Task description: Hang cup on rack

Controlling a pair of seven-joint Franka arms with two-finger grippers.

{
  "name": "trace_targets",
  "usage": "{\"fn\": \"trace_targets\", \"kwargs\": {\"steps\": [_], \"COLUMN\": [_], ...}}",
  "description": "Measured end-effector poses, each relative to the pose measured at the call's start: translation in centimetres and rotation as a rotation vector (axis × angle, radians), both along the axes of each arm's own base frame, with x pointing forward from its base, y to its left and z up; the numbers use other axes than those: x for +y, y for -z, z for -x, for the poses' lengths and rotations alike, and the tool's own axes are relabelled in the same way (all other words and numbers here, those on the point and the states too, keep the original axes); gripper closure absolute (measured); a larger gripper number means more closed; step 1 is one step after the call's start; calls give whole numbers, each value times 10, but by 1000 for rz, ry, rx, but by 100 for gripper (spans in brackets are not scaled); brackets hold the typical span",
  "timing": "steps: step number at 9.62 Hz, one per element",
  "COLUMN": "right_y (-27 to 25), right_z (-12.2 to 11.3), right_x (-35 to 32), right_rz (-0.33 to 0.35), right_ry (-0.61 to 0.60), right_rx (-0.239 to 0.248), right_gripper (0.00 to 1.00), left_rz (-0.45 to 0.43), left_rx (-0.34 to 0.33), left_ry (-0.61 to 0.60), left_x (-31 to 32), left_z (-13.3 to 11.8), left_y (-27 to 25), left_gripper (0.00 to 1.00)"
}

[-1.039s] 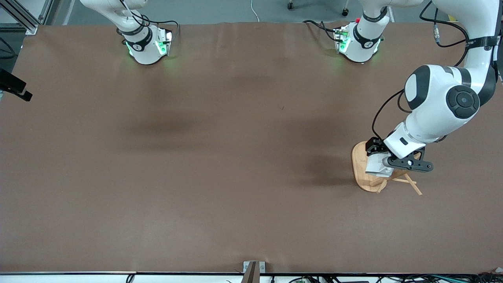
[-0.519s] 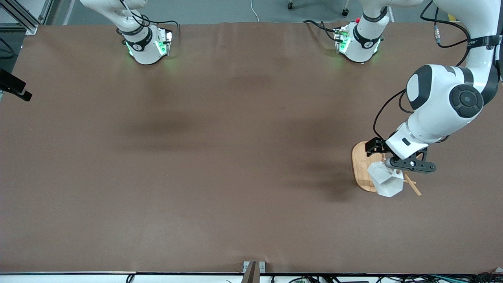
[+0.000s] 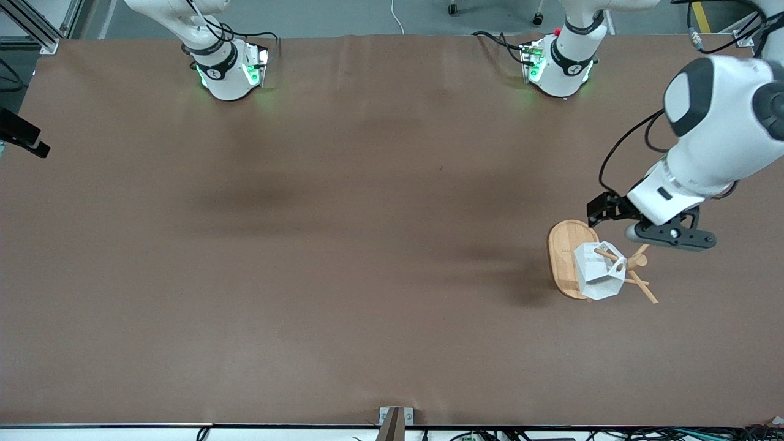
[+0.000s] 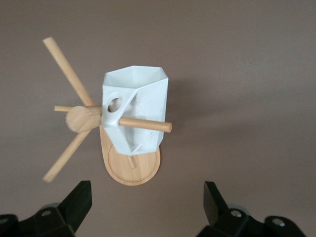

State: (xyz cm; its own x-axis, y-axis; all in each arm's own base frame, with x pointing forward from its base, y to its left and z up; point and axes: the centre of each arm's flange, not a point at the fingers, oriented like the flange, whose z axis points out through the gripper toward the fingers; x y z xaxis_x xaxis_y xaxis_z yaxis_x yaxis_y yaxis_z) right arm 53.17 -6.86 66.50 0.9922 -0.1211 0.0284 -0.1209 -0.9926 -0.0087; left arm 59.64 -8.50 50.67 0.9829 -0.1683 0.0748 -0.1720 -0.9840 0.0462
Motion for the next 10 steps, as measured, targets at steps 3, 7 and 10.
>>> {"fn": "trace_targets", "kwargs": {"steps": [3,7,10], "right_y": [0,0,0], "right_z": [0,0,0], "right_x": [0,0,0], "right_rz": [0,0,0], "right_ry": [0,0,-1], "right_rx": [0,0,1], "right_gripper": [0,0,0], "left_rz": [0,-23,-53], "left_rx": [-36,34,32], "left_ry": [-8,-26,-45], "left_x": [27,46,32], "left_z": [2,34,56], "left_y": [-53,-103,-126], "left_gripper": [0,0,0]}}
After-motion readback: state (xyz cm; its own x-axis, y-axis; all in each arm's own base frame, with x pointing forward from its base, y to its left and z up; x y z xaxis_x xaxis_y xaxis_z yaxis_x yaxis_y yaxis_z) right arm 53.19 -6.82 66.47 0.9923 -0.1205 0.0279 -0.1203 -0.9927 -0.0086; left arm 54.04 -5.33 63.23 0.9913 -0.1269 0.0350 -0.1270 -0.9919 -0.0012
